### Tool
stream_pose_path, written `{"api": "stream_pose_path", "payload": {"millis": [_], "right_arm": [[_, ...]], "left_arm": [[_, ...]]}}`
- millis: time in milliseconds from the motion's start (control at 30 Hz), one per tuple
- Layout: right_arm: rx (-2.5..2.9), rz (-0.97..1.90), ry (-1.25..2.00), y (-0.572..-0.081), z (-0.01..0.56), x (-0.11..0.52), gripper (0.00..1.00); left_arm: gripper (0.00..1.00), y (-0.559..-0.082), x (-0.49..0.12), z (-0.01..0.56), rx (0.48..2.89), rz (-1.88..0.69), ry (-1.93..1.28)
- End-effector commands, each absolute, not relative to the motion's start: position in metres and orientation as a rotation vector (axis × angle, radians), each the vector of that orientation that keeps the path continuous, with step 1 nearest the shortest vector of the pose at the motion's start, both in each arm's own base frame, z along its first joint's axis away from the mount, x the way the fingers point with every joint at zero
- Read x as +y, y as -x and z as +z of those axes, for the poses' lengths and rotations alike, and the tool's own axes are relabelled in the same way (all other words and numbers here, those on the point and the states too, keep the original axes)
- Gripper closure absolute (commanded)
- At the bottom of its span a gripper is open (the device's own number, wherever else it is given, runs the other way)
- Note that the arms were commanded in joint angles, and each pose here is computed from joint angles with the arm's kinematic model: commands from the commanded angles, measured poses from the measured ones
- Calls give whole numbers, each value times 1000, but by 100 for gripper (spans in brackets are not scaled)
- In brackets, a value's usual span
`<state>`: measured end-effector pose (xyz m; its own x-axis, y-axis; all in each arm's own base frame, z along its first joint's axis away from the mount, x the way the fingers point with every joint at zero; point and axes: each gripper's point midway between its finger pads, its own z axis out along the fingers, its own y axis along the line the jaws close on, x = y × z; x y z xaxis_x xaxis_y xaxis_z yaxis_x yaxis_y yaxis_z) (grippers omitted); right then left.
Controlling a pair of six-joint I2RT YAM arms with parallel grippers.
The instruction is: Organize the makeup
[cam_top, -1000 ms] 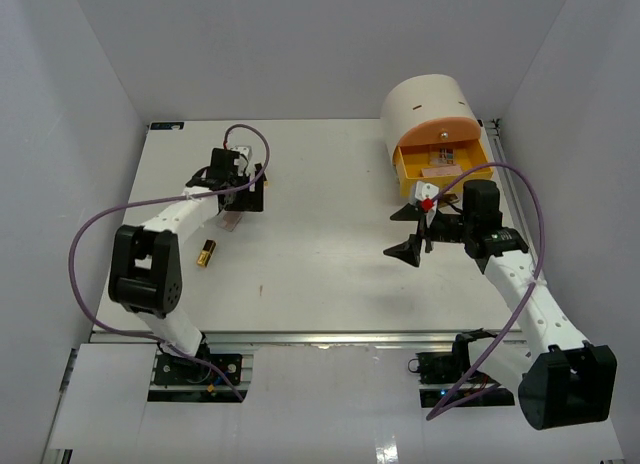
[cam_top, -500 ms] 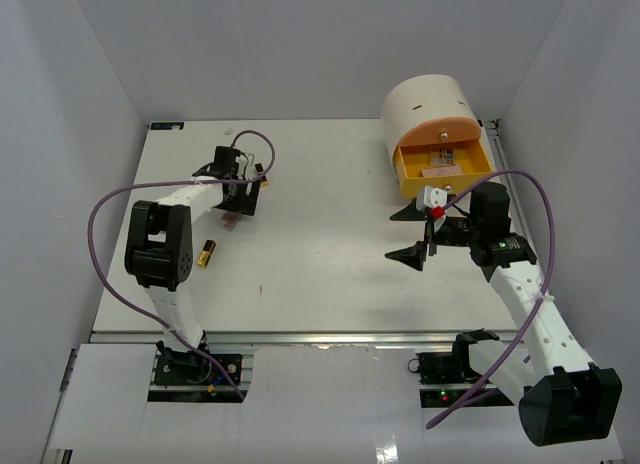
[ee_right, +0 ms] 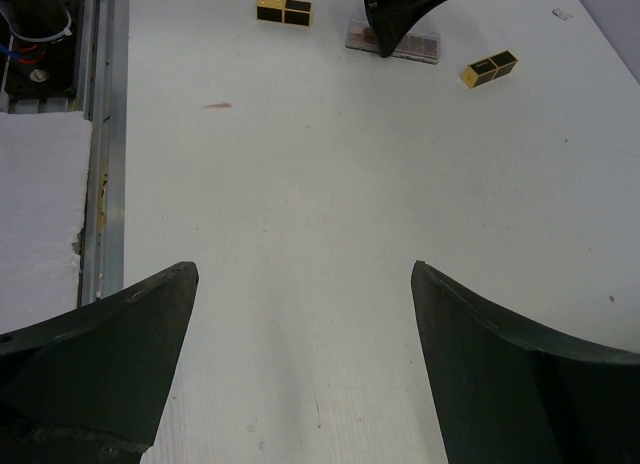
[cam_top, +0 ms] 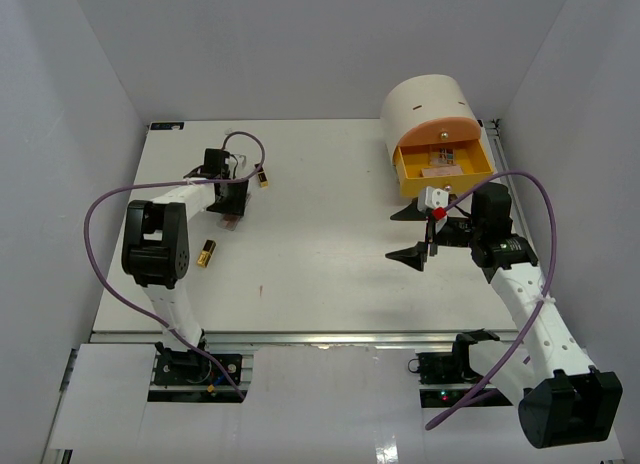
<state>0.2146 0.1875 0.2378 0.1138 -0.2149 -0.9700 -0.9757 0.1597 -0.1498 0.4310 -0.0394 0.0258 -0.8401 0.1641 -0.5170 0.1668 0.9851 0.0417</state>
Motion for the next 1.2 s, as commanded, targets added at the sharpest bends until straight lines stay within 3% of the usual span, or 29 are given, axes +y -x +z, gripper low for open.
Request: {"api": "stream_pose_path", "payload": {"millis": [0,133,400,600,800,1167], "right_arm": [[1315,920,1279,-212,243,188,6],[1329,955,1270,-212,238,189,6],[1473,981,1178,-227,220,188,5],[1733,1002,972,-262,224,196,3],[1942,1020,577,-305,251,217,3],[2039,993,328,-341,246,216,0]], "left_arm": [[68,-411,-50,18,2645,-133,-165],[88,-410,-66,40,2598,-250,-108],[89,-373,-144,148,2300,-798,-151],[91,-328,-227,193,2080,-1139,-243],[90,-307,-301,208,1952,-1215,-286],[89,-304,-385,219,1890,-1282,-378]]}}
